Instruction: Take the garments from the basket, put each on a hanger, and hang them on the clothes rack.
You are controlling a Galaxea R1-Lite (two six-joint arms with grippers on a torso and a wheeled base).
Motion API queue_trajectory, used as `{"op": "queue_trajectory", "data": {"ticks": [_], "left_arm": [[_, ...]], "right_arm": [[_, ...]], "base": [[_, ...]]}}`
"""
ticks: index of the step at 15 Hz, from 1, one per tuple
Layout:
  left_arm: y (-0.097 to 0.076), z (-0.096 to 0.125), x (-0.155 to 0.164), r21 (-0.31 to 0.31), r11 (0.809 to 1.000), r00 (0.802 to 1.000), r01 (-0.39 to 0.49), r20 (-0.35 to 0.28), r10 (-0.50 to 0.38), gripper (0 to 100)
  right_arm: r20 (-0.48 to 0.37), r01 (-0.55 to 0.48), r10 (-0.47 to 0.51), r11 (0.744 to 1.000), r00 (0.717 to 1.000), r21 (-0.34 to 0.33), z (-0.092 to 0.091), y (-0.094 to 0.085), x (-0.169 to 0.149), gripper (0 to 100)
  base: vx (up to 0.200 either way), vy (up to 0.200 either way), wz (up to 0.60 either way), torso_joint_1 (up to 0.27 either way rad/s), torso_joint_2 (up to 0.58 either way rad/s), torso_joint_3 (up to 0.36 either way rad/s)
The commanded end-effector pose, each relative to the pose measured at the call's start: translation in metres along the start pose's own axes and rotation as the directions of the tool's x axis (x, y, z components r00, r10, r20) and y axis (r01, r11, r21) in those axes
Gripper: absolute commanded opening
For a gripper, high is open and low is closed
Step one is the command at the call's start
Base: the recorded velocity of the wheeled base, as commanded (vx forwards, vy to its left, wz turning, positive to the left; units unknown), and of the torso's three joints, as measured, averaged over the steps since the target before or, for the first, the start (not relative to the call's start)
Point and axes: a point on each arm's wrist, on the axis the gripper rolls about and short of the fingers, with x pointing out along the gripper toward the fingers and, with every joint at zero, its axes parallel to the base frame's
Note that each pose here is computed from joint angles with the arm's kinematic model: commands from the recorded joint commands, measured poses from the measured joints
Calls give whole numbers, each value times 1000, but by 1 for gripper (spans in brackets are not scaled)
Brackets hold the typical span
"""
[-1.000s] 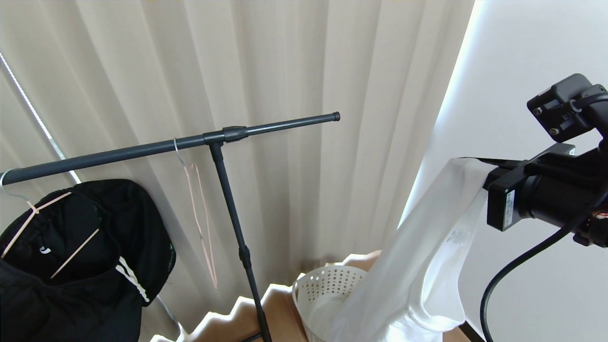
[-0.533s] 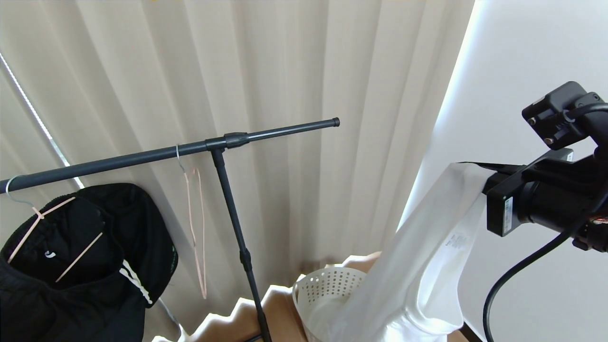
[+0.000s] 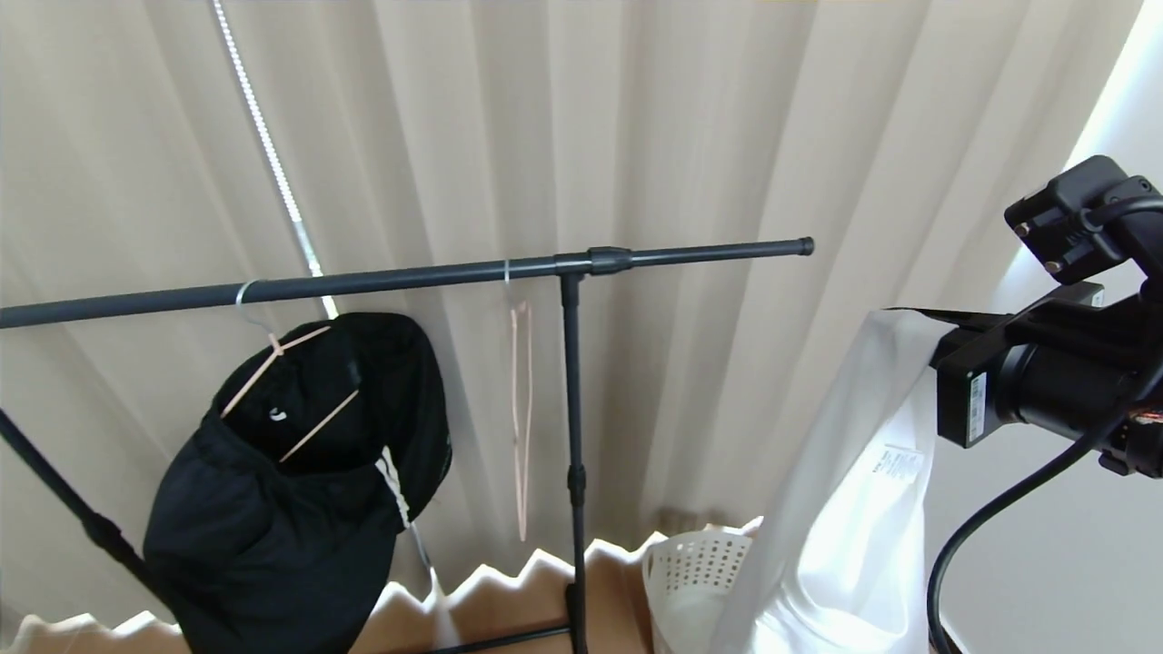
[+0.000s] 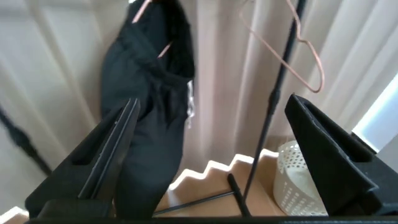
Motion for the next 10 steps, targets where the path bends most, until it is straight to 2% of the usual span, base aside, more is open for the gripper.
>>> {"op": "queue_trajectory", "data": {"ticks": [1, 3, 10], "left_arm": [[0, 0, 0, -1, 1000, 1000, -1, 1, 1, 100], [0, 0, 0, -1, 1000, 1000, -1, 1, 1, 100], [0, 0, 0, -2, 1000, 1000, -1, 1, 1, 100]], "right_arm": [[1, 7, -7, 1000, 1000, 2, 1, -2, 1, 0], [1, 12, -12, 1000, 1000, 3, 1, -3, 1, 0], [4, 14, -14, 1000, 1000, 5, 1, -3, 0, 0]], "base": [[0, 0, 0, 0, 0, 0], [0, 0, 0, 0, 0, 0], [-200, 0, 0, 2, 3, 4]]}}
